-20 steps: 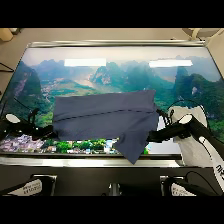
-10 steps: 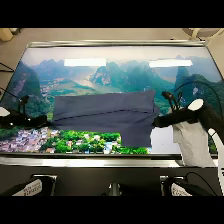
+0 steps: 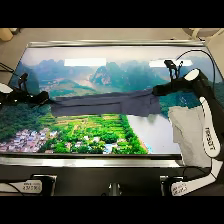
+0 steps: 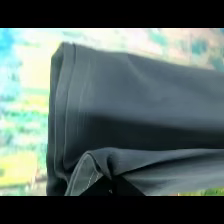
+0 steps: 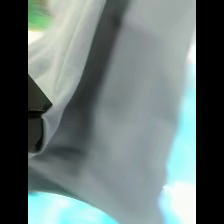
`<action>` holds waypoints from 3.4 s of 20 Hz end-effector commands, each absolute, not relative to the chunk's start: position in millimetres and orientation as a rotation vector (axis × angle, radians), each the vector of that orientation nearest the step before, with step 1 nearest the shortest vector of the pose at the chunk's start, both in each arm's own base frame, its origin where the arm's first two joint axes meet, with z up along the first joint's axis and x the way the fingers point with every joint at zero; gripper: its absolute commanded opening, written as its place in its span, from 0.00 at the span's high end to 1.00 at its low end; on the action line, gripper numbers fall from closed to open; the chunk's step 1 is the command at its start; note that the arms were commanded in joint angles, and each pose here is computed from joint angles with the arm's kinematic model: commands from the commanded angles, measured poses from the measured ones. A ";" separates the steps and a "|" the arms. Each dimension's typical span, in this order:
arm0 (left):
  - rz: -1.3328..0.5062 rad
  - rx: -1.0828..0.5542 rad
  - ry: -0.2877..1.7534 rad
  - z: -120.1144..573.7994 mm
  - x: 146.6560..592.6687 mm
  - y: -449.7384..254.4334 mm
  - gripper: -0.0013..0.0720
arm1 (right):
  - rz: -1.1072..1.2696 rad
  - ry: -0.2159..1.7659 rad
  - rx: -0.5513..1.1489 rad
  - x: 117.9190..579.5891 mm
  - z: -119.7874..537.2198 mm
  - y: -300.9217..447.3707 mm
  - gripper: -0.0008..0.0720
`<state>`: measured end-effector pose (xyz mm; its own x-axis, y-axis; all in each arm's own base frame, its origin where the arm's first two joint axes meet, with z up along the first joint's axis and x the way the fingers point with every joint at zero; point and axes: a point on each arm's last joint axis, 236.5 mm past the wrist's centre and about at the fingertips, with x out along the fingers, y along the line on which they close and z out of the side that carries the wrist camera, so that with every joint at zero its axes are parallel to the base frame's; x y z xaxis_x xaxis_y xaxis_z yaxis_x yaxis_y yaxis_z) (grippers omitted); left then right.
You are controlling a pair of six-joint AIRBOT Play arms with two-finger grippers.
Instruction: Fold the shirts.
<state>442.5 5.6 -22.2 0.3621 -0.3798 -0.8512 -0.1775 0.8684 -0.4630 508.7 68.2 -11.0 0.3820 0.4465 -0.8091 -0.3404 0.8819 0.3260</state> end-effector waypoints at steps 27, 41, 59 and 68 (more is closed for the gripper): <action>-0.317 -0.385 1.083 86.9 468.5 -73.1 0.08 | 0.639 1.346 0.406 498.9 -98.5 108.1 0.08; -0.606 -0.372 1.288 -58.9 445.1 -309.7 0.94 | 0.776 1.088 0.037 468.1 70.2 158.5 0.97; -0.336 -0.233 1.101 42.6 481.8 -155.3 0.95 | 0.866 0.933 -0.114 425.5 143.7 229.2 0.97; -0.028 -0.249 0.625 255.9 420.6 23.7 0.94 | 1.139 0.953 0.177 420.2 16.3 430.4 0.53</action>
<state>452.1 -8.5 214.4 0.7510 -0.1908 -0.6321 -0.0072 0.9549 -0.2968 422.0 379.5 51.8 0.1217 0.7590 -0.6397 -0.7317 0.5041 0.4589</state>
